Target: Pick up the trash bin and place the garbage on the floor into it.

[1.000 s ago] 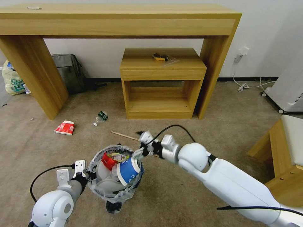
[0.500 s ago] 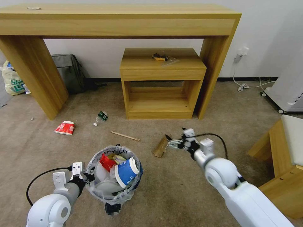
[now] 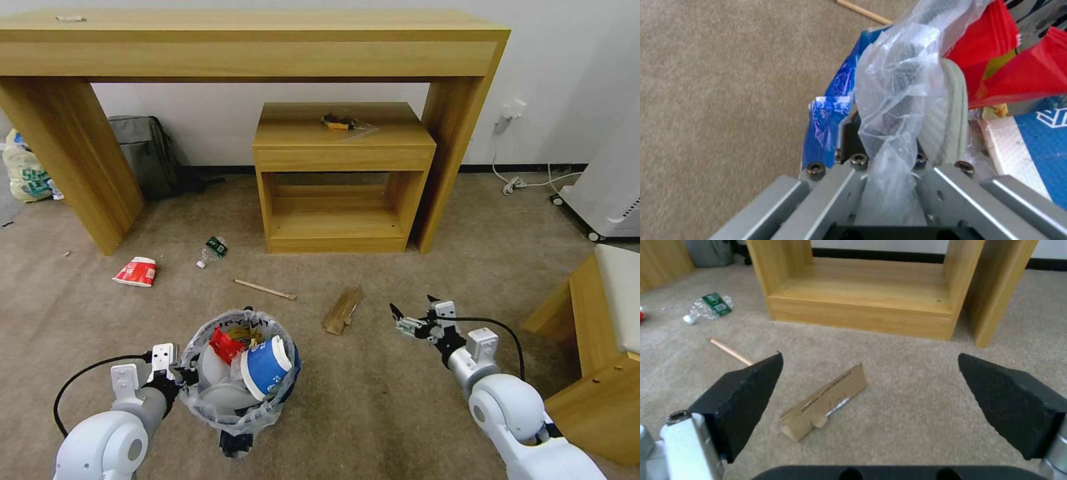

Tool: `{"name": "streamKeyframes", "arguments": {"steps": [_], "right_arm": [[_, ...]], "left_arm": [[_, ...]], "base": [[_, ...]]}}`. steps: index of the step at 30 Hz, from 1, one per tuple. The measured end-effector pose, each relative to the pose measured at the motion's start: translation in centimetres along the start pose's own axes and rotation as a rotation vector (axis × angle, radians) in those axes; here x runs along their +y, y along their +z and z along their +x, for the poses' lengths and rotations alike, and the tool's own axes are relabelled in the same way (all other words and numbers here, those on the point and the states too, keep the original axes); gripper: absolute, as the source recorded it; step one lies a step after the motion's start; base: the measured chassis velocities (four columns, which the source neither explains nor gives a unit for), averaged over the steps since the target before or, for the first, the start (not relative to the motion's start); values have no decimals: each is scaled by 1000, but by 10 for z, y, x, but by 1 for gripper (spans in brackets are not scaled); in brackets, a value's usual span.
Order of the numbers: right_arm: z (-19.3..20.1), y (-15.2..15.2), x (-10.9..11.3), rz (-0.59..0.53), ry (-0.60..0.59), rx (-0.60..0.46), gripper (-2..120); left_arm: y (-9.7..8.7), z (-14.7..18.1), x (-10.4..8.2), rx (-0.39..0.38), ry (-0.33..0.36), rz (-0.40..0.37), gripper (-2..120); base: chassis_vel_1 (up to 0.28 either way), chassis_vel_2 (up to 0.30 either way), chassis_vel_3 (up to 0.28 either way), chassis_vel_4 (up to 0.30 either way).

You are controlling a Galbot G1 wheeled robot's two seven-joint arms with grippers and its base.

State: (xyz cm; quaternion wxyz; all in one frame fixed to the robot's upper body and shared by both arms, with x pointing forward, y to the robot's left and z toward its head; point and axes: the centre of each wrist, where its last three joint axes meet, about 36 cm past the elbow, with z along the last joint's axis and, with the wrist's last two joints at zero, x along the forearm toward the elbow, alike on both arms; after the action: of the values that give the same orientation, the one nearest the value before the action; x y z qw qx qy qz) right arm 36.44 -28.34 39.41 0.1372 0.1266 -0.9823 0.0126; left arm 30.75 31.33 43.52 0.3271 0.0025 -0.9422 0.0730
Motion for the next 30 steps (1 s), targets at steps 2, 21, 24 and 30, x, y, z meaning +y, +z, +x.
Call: {"name": "streamKeyframes", "arguments": {"steps": [2, 21, 24, 30], "right_arm": [[2, 3, 2, -8, 3, 0, 100], [-37, 23, 30, -91, -25, 128, 100], [-51, 23, 36, -121, -29, 180, 100], [-97, 17, 59, -193, -24, 339, 100]], "left_arm": [[0, -1, 0, 0, 1, 1, 0], [1, -1, 3, 0, -6, 11, 0], [2, -1, 3, 2, -6, 11, 0], [2, 2, 5, 2, -12, 11, 0]], "base": [[-131, 139, 142, -145], [-99, 96, 101, -92], [0, 0, 0, 0], [0, 0, 0, 0]]}}
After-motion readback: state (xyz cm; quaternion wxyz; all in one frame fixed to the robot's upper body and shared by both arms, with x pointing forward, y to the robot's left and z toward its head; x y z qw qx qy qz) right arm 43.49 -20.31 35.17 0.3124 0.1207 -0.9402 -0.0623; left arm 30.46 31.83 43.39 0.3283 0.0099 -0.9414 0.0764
